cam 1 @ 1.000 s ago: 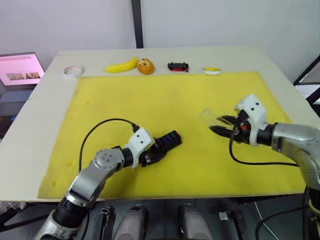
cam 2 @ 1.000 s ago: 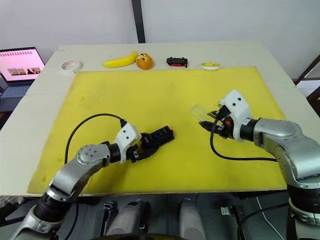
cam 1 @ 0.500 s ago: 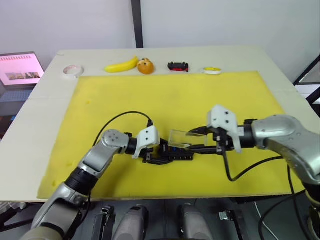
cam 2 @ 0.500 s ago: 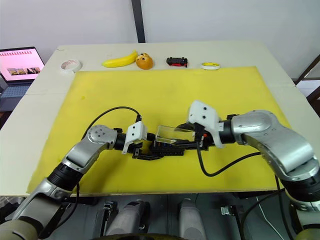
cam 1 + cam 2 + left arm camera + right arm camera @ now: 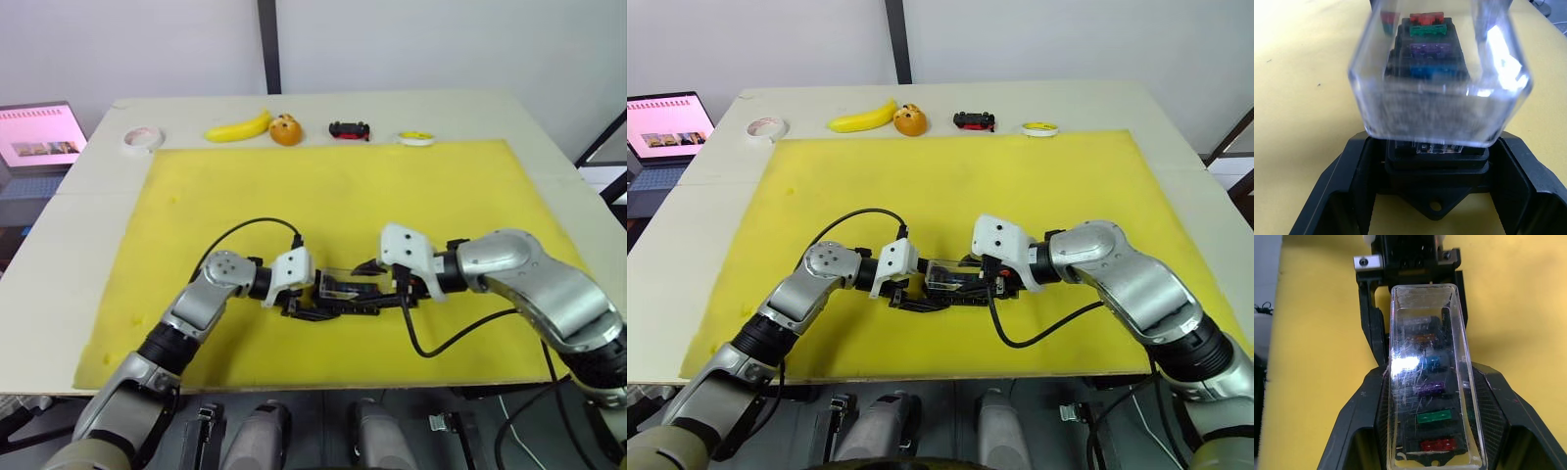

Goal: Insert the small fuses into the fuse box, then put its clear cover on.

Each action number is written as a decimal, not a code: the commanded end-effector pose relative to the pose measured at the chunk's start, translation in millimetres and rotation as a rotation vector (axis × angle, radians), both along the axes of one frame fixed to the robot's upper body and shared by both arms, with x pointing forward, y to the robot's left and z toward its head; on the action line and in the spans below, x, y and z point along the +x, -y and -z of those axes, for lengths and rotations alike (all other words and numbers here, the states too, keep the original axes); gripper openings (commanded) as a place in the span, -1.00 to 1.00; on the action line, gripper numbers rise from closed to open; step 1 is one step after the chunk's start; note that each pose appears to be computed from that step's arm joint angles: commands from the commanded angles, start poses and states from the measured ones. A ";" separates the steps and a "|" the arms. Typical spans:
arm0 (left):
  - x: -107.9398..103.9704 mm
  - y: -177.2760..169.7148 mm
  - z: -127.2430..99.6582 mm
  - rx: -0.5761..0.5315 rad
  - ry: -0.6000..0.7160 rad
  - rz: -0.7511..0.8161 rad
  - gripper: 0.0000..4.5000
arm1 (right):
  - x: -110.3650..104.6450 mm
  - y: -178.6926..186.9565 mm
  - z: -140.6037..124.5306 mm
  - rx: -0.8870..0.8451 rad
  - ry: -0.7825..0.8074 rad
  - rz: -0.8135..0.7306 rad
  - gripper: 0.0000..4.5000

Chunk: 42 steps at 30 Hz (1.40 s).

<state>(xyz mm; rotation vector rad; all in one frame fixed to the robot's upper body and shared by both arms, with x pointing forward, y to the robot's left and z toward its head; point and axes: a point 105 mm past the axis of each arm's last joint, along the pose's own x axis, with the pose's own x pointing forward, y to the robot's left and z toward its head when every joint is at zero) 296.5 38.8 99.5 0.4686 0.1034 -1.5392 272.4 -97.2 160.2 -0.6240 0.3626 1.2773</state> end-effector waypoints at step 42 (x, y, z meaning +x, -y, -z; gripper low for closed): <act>1.8 2.6 -7.7 0.001 0.041 0.004 0.14 | 0.5 2.8 7.8 -0.006 -0.013 -0.005 -0.24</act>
